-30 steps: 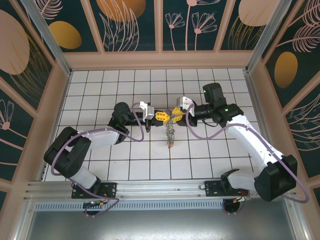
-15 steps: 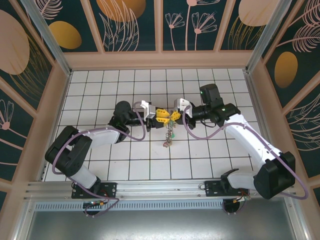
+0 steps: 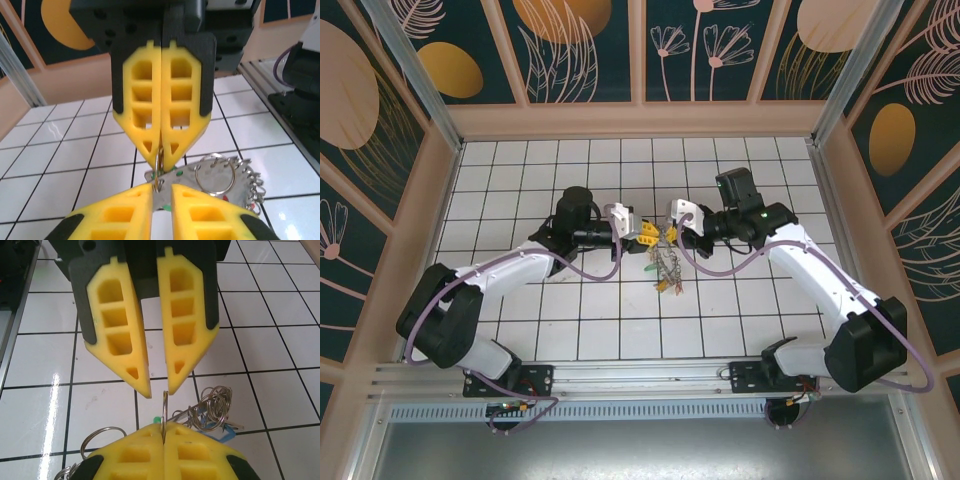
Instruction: Put the keys on the keyring
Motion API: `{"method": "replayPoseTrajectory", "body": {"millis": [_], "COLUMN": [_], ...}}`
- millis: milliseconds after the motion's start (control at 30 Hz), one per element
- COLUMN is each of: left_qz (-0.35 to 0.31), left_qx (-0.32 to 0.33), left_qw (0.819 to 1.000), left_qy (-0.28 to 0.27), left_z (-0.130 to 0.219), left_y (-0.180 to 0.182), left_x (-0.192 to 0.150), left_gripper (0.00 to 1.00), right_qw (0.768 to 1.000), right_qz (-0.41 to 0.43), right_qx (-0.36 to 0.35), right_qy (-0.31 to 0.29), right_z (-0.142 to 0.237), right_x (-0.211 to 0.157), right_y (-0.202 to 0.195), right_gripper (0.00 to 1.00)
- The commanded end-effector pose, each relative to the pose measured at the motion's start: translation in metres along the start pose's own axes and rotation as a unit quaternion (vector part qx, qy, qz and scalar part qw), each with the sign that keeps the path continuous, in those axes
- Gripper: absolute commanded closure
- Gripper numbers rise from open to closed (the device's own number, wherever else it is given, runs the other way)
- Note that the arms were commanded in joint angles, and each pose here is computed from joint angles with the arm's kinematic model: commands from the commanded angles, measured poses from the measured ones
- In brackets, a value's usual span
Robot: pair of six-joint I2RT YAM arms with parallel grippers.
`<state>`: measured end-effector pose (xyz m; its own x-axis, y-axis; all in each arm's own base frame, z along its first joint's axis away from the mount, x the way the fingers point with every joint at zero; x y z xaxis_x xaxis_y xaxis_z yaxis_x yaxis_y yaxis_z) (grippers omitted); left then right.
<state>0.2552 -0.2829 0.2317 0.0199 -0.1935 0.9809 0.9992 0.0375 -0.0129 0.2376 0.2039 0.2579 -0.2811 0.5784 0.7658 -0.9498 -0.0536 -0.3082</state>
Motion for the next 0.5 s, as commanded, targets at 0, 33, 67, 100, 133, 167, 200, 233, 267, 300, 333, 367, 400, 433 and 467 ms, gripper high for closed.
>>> {"method": "replayPoseTrajectory", "body": {"millis": [0, 33, 67, 100, 133, 167, 200, 233, 267, 300, 333, 367, 400, 433, 467], "left_qz": [-0.004, -0.005, -0.005, -0.006, -0.006, -0.005, -0.006, -0.004, -0.003, -0.002, 0.0, -0.002, -0.002, -0.003, -0.005], "left_qx": [-0.001, -0.001, 0.001, 0.003, 0.004, 0.005, 0.004, 0.003, 0.002, 0.003, 0.001, -0.001, -0.002, -0.003, -0.003], "left_qw": [1.0, 1.0, 1.0, 1.0, 1.0, 1.0, 1.0, 1.0, 1.0, 1.0, 1.0, 1.0, 1.0, 1.0, 1.0], "left_qy": [0.027, 0.029, 0.029, 0.028, 0.026, 0.024, 0.021, 0.018, 0.015, 0.01, 0.005, 0.001, 0.0, 0.0, 0.0], "left_z": [-0.005, -0.005, -0.005, -0.005, -0.005, -0.005, -0.005, -0.005, -0.005, -0.005, -0.005, -0.004, -0.004, -0.004, -0.004], "left_y": [0.004, 0.004, 0.005, 0.006, 0.006, 0.006, 0.006, 0.006, 0.006, 0.006, 0.006, 0.005, 0.004, 0.004, 0.005], "left_x": [-0.004, -0.004, -0.004, -0.003, -0.003, -0.002, -0.001, 0.0, 0.002, 0.004, 0.006, 0.008, 0.009, 0.009, 0.009], "left_gripper": [0.78, 0.78, 0.77, 0.77, 0.77, 0.77, 0.77, 0.76, 0.76, 0.75, 0.75, 0.76, 0.76, 0.78, 0.82], "right_qw": [0.999, 0.999, 0.999, 0.999, 0.999, 0.999, 0.999, 0.999, 0.999, 0.999, 0.999, 1.0, 1.0, 1.0, 1.0], "right_qz": [0.036, 0.036, 0.036, 0.036, 0.036, 0.036, 0.036, 0.035, 0.034, 0.033, 0.031, 0.03, 0.029, 0.03, 0.03], "right_qx": [-0.011, -0.011, -0.01, -0.008, -0.008, -0.006, -0.006, -0.005, -0.004, -0.003, 0.0, 0.001, 0.003, 0.003, 0.003], "right_qy": [-0.025, -0.026, -0.025, -0.024, -0.021, -0.017, -0.014, -0.013, -0.012, -0.011, -0.01, -0.01, -0.009, -0.009, -0.008], "right_z": [0.007, 0.007, 0.006, 0.006, 0.005, 0.003, 0.001, 0.0, -0.002, -0.003, -0.005, -0.006, -0.007, -0.007, -0.008], "right_x": [0.02, 0.021, 0.021, 0.021, 0.02, 0.019, 0.018, 0.017, 0.016, 0.015, 0.014, 0.014, 0.014, 0.014, 0.014], "right_y": [-0.008, -0.009, -0.009, -0.008, -0.008, -0.008, -0.008, -0.008, -0.007, -0.007, -0.007, -0.007, -0.007, -0.008, -0.008], "right_gripper": [1.0, 1.0, 1.0, 1.0, 1.0, 1.0, 1.0, 1.0, 1.0, 1.0, 1.0, 1.0, 1.0, 1.0, 1.0]}}
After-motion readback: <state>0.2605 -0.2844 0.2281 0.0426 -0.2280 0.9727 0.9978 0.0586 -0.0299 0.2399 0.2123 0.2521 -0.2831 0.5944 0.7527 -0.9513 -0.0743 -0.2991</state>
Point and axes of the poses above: each hand's point on the last joint's axis, 136 mm out from that joint toward the fingers, its own z axis back along the fingers, its own y axis along the line the jaws close on, x = y × z, the point moved 6 cm from there along z, back along the fingers, and after that the axes turned 11 degrees about z, right-handed, at the moved point
